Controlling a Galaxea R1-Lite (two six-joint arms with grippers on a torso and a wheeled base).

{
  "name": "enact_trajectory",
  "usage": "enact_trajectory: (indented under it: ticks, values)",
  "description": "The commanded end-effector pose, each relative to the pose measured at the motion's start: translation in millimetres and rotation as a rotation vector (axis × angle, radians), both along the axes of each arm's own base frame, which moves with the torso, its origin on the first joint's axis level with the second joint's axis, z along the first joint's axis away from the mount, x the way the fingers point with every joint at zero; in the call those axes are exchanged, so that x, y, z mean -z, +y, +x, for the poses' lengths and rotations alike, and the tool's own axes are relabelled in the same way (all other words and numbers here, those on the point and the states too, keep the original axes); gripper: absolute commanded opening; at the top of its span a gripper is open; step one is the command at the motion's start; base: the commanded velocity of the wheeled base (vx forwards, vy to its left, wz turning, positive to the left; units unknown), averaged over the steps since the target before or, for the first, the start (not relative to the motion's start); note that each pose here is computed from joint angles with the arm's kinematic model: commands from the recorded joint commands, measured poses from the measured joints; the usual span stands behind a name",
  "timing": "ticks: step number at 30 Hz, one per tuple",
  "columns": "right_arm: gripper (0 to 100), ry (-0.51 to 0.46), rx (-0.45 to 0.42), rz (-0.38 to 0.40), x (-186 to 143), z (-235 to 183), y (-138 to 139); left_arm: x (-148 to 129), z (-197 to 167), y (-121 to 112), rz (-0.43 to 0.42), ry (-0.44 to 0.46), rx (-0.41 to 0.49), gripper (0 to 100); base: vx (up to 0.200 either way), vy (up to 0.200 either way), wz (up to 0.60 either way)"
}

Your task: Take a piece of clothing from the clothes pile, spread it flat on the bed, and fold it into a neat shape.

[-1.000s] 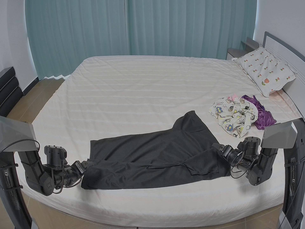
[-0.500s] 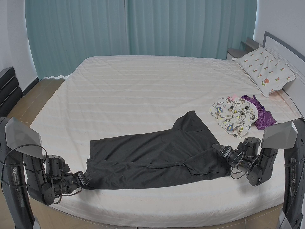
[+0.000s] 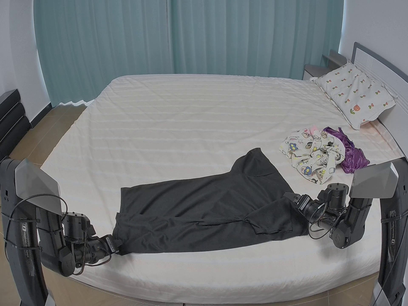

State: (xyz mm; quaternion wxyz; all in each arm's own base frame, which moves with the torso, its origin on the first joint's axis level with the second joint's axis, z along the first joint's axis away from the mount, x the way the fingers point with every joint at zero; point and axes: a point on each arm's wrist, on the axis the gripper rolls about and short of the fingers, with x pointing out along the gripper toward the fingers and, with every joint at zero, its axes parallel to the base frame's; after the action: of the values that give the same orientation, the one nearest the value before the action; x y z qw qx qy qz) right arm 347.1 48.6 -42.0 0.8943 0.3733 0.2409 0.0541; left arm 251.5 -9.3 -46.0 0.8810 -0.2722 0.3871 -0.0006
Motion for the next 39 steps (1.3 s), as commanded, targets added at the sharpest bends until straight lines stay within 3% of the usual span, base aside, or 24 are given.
enact_trajectory:
  ticks: [1,10,19,31,32,39]
  values:
    - [100,0.0,-0.002,0.001,0,0,0,2,-8,4,0.001,0.035,-0.016,0,0.0,0.0,0.0]
    - [100,0.0,-0.001,0.002,0,0,0,2,-27,5,0.046,0.078,0.026,0,0.0,0.0,0.0]
    - [100,0.0,-0.001,0.002,0,0,0,-12,-32,5,0.048,0.043,0.023,0,0.0,0.0,0.0]
    - [100,0.002,0.002,0.002,0,0,-1,-10,-38,5,0.064,0.075,0.043,0,0.0,0.0,0.0]
    - [100,0.001,0.001,0.001,0,0,-1,-8,-39,5,0.066,0.085,0.046,100,0.0,0.0,0.0]
    - [100,-0.003,0.002,0.003,-1,1,-1,-10,-34,10,0.067,0.056,0.021,100,0.0,0.0,0.0]
